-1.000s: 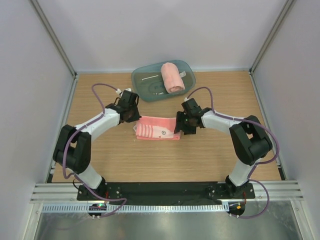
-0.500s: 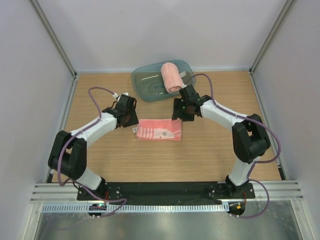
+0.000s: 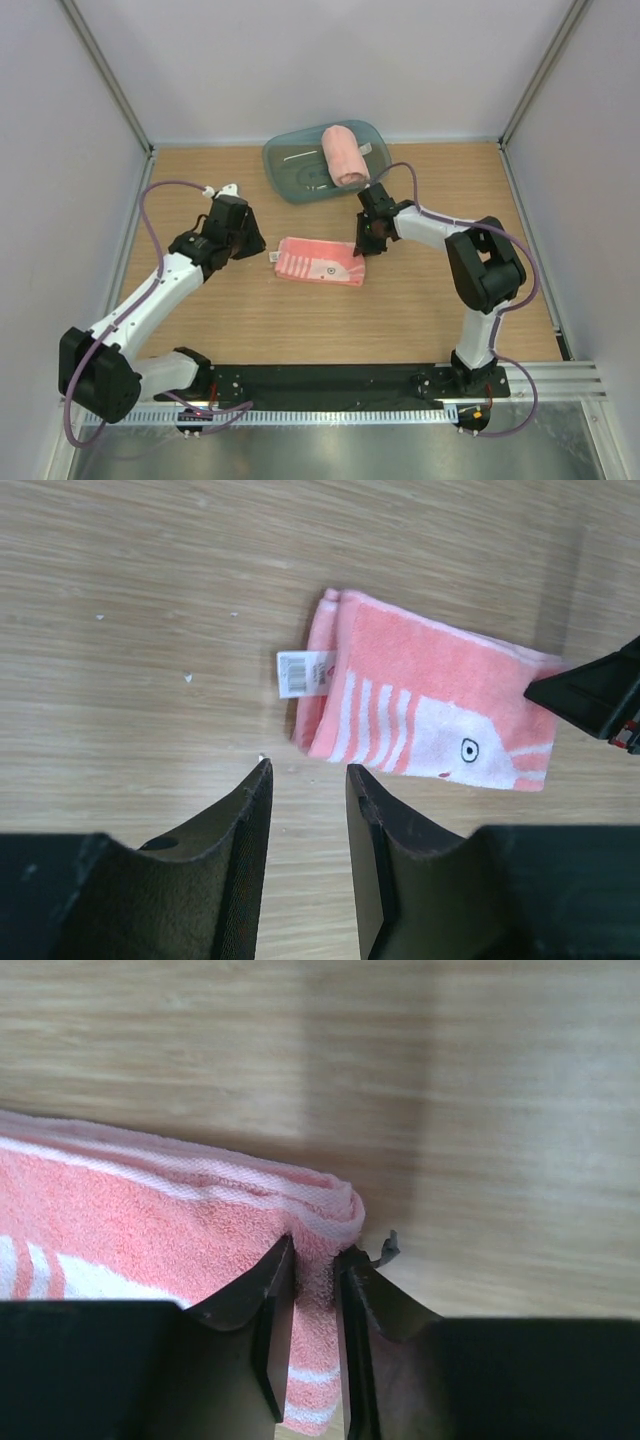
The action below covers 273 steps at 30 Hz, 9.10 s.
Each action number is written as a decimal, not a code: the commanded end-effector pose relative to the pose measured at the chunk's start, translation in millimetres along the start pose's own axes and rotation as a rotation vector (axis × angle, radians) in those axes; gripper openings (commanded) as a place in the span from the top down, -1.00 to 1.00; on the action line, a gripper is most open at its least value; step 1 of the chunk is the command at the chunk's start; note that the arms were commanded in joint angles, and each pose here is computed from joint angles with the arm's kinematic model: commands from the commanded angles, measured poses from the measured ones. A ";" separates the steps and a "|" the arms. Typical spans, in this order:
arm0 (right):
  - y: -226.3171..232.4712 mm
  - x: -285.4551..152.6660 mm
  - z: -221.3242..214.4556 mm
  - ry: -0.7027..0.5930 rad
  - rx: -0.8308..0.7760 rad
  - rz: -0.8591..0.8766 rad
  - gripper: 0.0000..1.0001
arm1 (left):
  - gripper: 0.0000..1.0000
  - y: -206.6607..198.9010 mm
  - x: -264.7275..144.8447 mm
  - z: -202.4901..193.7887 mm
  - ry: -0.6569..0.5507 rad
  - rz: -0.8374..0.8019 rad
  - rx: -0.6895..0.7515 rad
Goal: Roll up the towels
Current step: Fold the towel, then roll the towel
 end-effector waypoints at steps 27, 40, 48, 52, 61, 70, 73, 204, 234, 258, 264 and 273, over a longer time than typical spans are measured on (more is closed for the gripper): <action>-87.6 -164.1 -47.2 -0.236 0.244 -0.298 -0.99 | -0.33 -106.8 -38.0 -197.7 0.097 -0.271 0.665; -95.1 -158.3 -63.5 -0.190 0.228 -0.289 -0.99 | -0.36 -147.9 0.7 -242.5 0.109 -0.267 0.816; -95.3 -150.6 -67.2 -0.176 0.230 -0.277 -1.00 | -0.33 -131.0 25.8 -252.1 0.122 -0.220 0.831; -95.3 -146.8 -68.0 -0.163 0.231 -0.274 -0.99 | -0.28 -113.0 41.4 -253.1 0.153 -0.209 0.789; -94.6 -146.0 -60.8 -0.160 0.225 -0.282 -0.99 | 0.16 -82.4 54.3 -254.8 0.227 -0.215 0.676; -32.9 -126.3 -63.0 -0.102 0.250 0.183 -0.79 | 0.99 -76.6 50.4 -243.8 0.254 -0.311 0.564; -11.2 -109.8 -67.4 -0.088 0.319 0.359 -0.79 | 0.99 -78.1 43.0 -240.6 0.262 -0.359 0.527; 57.7 -73.2 -110.8 0.057 -0.107 0.274 0.95 | -0.14 -96.9 3.1 -247.6 0.027 -0.202 0.905; 8.8 -99.2 -88.6 0.051 -0.052 0.103 -0.25 | 0.91 -73.2 7.8 -229.3 0.467 -0.381 0.530; 20.0 -146.4 -114.9 -0.148 0.101 0.441 -0.74 | 0.91 -94.6 20.4 -231.8 0.975 -0.609 -0.349; 12.5 -105.5 -128.3 -0.090 0.147 0.369 -0.71 | 0.90 -88.7 31.2 -233.7 1.010 -0.580 -0.418; 10.5 -57.9 -135.3 -0.043 0.163 0.350 -0.46 | 0.87 -86.0 33.0 -233.9 1.051 -0.575 -0.424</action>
Point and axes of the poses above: each gripper's point midway between its finger pads, its own x axis out along the fingers, its own y axis along the line the jaws close on, z = x × y, the point moved 4 cm from there along -x, back along the fingers, and after that the axes turned 8 degrees about -x, right-handed, at the moved point
